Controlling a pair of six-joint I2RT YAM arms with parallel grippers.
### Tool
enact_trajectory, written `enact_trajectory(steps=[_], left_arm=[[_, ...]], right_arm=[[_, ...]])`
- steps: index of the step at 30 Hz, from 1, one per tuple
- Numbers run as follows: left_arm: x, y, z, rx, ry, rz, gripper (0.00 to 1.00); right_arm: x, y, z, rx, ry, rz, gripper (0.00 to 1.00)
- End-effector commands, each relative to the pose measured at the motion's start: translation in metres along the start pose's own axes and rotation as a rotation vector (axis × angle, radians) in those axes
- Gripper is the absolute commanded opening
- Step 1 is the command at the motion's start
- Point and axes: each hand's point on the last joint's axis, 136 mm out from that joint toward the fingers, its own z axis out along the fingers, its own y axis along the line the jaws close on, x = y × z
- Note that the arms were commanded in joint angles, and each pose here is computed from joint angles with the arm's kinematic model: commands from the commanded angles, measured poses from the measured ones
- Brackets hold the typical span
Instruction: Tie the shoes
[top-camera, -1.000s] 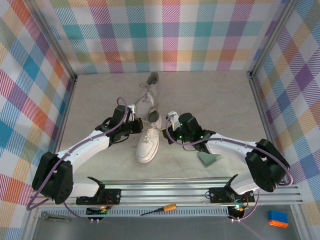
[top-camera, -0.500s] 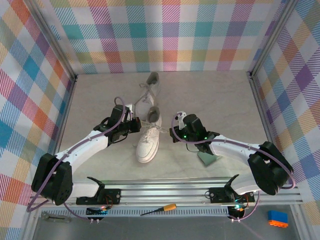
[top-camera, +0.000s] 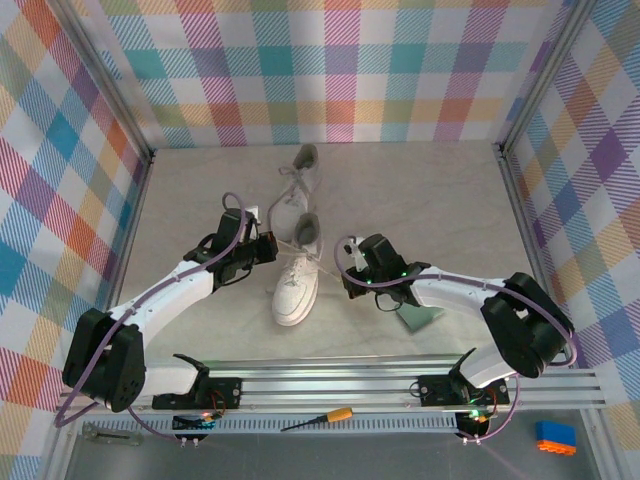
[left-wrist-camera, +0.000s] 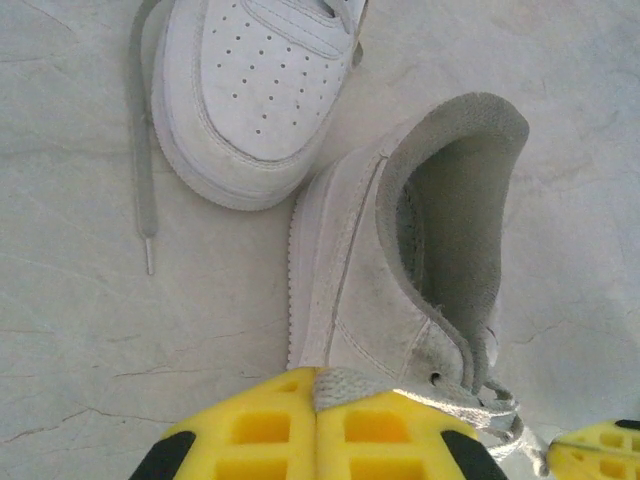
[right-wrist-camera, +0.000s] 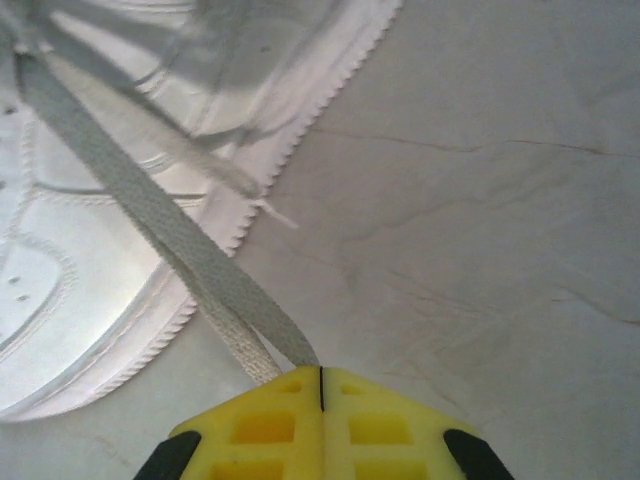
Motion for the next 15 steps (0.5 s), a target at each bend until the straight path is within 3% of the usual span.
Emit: enact_trajectory(steps=[1, 3, 7, 15], left_arm=[[-0.012, -0.011, -0.006, 0.065, -0.033, -0.003, 0.00], [-0.014, -0.014, -0.007, 0.084, -0.049, -0.007, 0.00], [-0.020, -0.014, -0.006, 0.080, -0.063, -0.032, 0.00], [-0.034, -0.004, 0.003, 0.036, -0.081, -0.082, 0.00]], right_arm=[[-0.009, 0.038, -0.010, -0.211, -0.037, -0.094, 0.00], [-0.018, 0.059, -0.018, -0.299, -0.070, -0.153, 0.00], [-0.032, 0.071, -0.023, -0.301, -0.119, -0.225, 0.00], [-0.061, 0.059, -0.040, -0.185, -0.253, -0.238, 0.45]])
